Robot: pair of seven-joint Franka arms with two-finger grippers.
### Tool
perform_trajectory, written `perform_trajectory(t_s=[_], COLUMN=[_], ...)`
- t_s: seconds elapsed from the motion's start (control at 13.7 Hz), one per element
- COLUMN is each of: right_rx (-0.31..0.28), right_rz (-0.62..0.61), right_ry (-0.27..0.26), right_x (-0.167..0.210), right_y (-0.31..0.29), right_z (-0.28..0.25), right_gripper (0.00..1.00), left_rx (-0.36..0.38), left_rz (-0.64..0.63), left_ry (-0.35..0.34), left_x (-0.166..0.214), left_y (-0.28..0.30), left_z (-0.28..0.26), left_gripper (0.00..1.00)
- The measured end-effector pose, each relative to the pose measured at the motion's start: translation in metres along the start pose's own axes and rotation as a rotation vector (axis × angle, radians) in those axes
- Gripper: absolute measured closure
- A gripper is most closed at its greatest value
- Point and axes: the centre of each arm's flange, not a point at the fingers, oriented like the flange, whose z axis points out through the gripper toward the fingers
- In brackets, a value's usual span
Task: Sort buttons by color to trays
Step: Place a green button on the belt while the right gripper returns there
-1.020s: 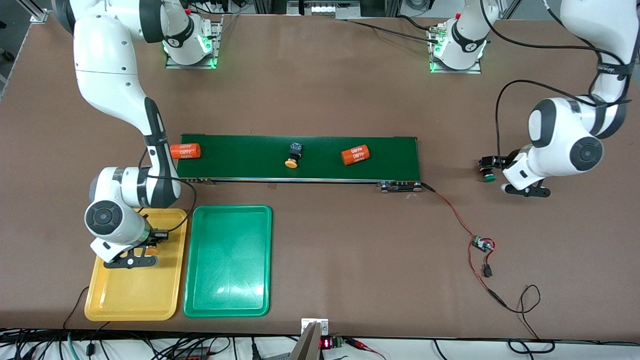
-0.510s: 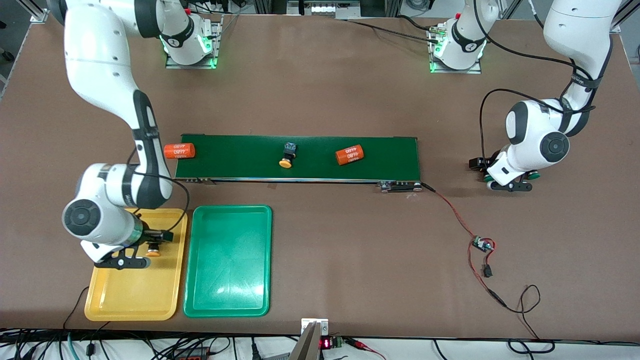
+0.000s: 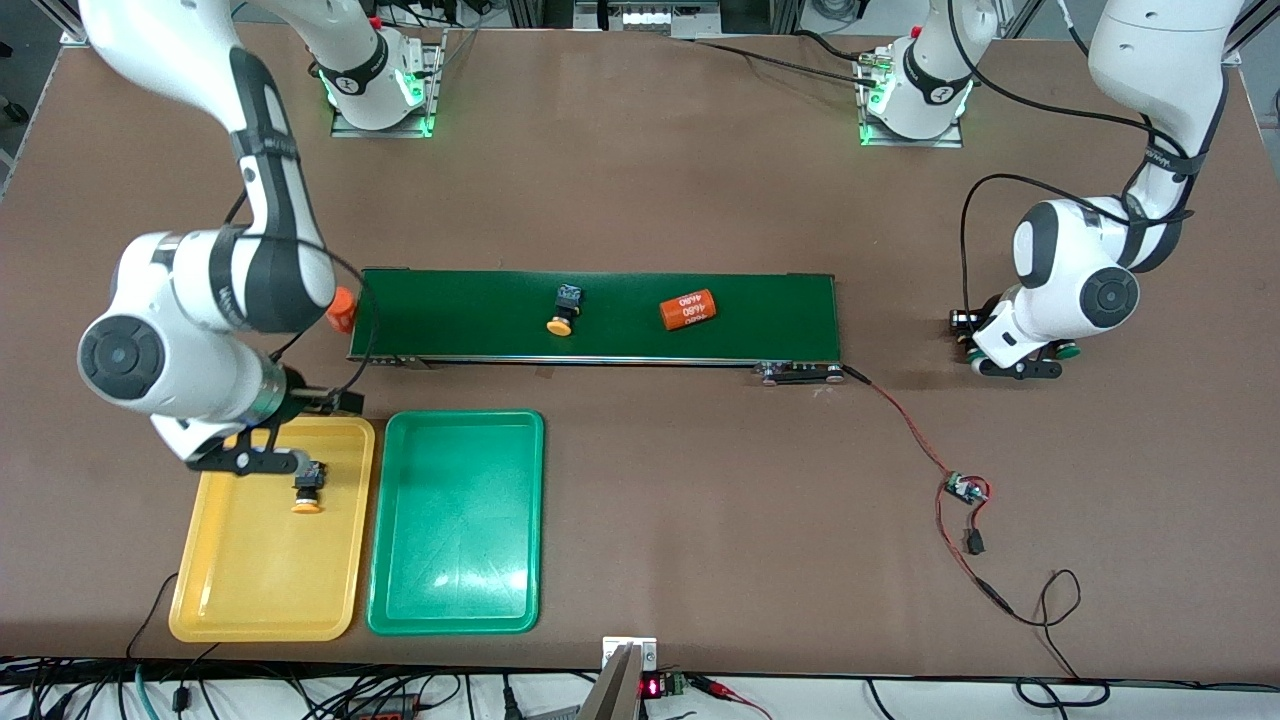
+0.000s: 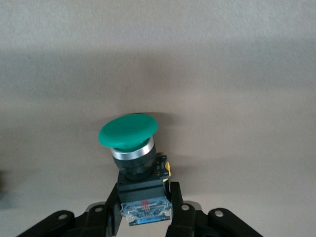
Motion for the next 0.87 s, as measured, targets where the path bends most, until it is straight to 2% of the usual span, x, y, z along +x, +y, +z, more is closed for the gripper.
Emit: perform_trajectory(t_s=[0.22,0.44,0.58,0.73,0.87], right_rx=[0.026,0.025,0.016,0.004,-0.003], right_rz=[0.072,0.127,0.152,0.181,0.19], right_ry=[0.029,0.011,-0.001,-0.005,-0.005], right_x=[-0.04,-0.081,-0.11,-0.136,-0.151], right_y=[-0.043,-0.099,-0.142,-0.182,-0.201], right_z=[0.008,0.017,0.021,0.025,0.031], right_gripper=[0.0,0.0,0.0,0.0,0.0], left_rx=[-0.006,0.001,0.015,0.024,-0.03], left_rz=[0.029,0.077,0.125,0.094,0.068], left_ry=[-0.033,-0.048,-0.027,-0.012,0.01], left_x=[-0.006,-0.01,-0.012,-0.022,-0.032], left_y=[0.017,0.058,0.121,0.197,0.262], left_z=[-0.044,-0.095,-0.108,-0.111,-0.109], left_gripper=[0.59,0.59,0.59,0.59,0.59])
